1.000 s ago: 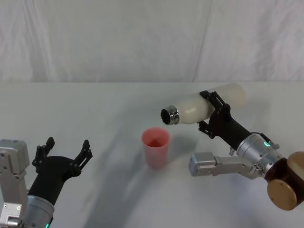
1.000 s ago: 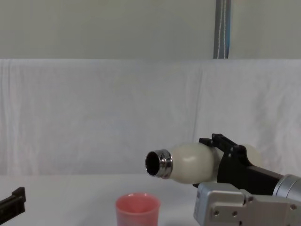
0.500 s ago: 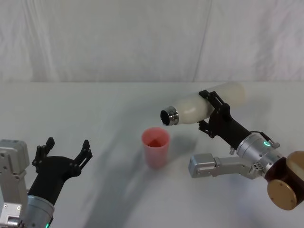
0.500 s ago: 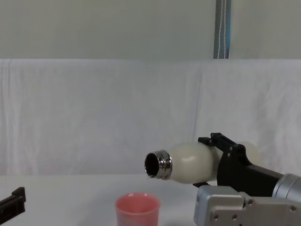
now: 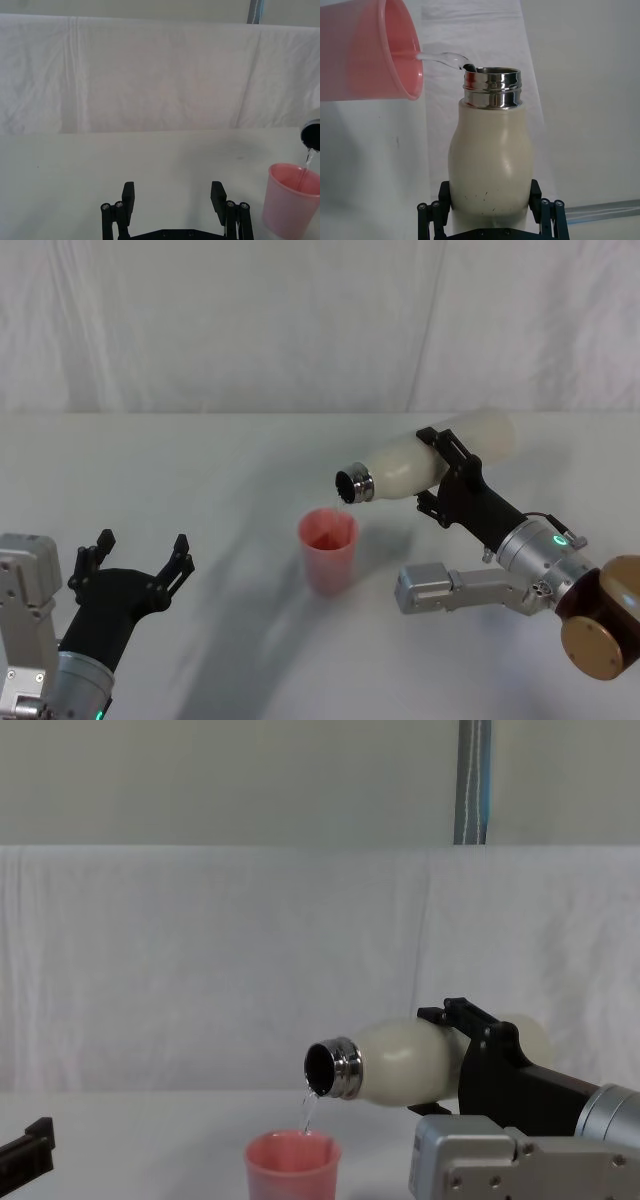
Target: Grasp the thermos with one hand and pour water into the cup lid.
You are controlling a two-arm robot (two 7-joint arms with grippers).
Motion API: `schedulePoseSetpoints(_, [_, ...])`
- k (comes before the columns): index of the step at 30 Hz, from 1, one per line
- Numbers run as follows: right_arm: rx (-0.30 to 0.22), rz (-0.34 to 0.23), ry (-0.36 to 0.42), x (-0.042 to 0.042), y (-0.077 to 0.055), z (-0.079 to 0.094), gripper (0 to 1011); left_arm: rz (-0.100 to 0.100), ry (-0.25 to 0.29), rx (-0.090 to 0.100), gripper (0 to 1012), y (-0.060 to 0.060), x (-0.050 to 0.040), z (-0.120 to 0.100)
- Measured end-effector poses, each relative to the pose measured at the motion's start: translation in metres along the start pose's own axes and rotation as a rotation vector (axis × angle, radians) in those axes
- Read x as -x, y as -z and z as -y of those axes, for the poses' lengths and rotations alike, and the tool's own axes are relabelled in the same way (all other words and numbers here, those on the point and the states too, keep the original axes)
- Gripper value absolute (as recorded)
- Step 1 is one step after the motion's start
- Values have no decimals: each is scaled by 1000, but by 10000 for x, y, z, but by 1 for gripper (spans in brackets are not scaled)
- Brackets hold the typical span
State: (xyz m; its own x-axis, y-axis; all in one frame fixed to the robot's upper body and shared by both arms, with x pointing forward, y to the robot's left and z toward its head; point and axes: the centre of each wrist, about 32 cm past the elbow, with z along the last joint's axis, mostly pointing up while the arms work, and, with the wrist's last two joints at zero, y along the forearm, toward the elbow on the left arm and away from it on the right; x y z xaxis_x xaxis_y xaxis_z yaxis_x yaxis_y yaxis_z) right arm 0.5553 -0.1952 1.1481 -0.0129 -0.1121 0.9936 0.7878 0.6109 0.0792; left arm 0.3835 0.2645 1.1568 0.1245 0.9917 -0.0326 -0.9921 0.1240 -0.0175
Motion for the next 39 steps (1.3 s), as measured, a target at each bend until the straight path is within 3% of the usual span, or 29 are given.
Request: schedulePoseSetpoints(39, [0,-4,-7,-3,-9,7,950,0,0,0,1001,0,0,0])
